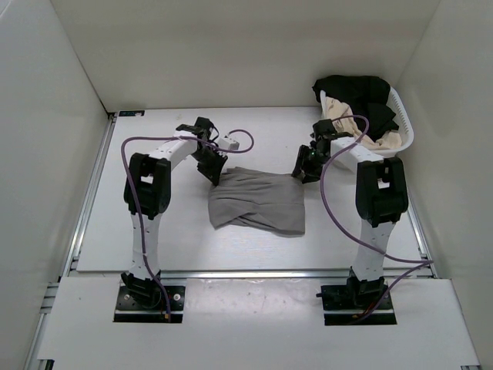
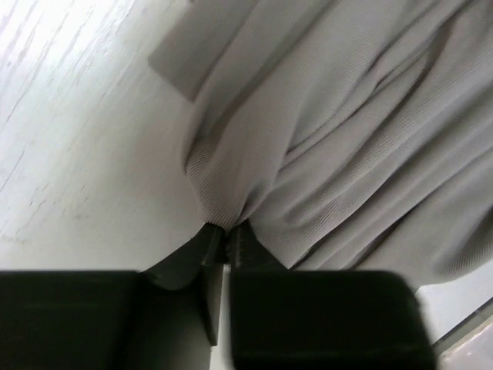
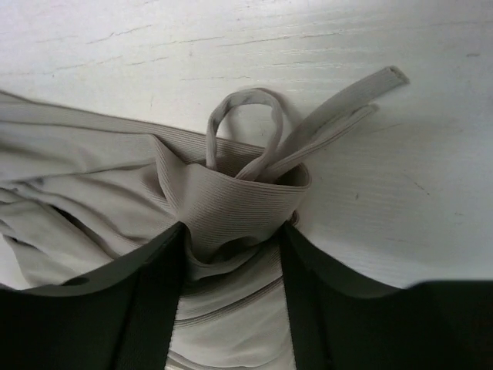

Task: Fold and stack the trousers
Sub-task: Fold the trousers

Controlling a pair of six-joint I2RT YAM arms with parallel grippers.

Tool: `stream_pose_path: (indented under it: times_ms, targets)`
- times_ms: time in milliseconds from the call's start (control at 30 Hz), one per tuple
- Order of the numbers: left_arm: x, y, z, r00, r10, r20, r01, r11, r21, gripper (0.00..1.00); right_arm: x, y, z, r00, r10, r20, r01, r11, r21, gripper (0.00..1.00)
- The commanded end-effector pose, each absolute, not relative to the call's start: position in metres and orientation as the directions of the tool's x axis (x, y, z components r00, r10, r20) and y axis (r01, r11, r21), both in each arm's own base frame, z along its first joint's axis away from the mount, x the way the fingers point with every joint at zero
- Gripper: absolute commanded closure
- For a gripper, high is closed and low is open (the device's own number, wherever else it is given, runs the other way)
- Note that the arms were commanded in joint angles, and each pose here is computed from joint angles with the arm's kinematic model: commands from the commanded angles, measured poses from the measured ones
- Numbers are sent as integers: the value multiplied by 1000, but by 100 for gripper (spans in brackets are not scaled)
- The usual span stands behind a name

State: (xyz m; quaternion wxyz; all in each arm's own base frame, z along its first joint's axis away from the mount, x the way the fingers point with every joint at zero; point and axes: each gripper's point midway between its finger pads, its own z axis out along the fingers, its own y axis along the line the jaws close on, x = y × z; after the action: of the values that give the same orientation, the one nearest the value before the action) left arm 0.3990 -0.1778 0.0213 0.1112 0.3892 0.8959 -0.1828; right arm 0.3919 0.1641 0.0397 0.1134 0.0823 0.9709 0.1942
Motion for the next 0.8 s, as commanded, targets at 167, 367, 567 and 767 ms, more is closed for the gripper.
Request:
stream_pose_path:
  times_ms: [167, 367, 567, 767]
  targets:
    - [422, -209, 97, -605, 593, -531, 773, 597, -214, 86, 389, 166, 60, -967, 139, -216, 30, 896, 443, 92]
    - [439, -220, 164, -499, 570, -652, 799, 595, -91, 86, 403, 151, 87, -948, 195, -250, 53, 875, 481, 100]
    - [452, -218, 143, -535, 574, -620, 765, 640, -68, 86, 412, 147, 87, -954, 181, -239, 42, 870, 491, 100]
    - [511, -217, 94, -583, 560, -589, 688, 726, 8, 57, 432, 132, 59, -961, 195, -196, 89, 888, 451, 99]
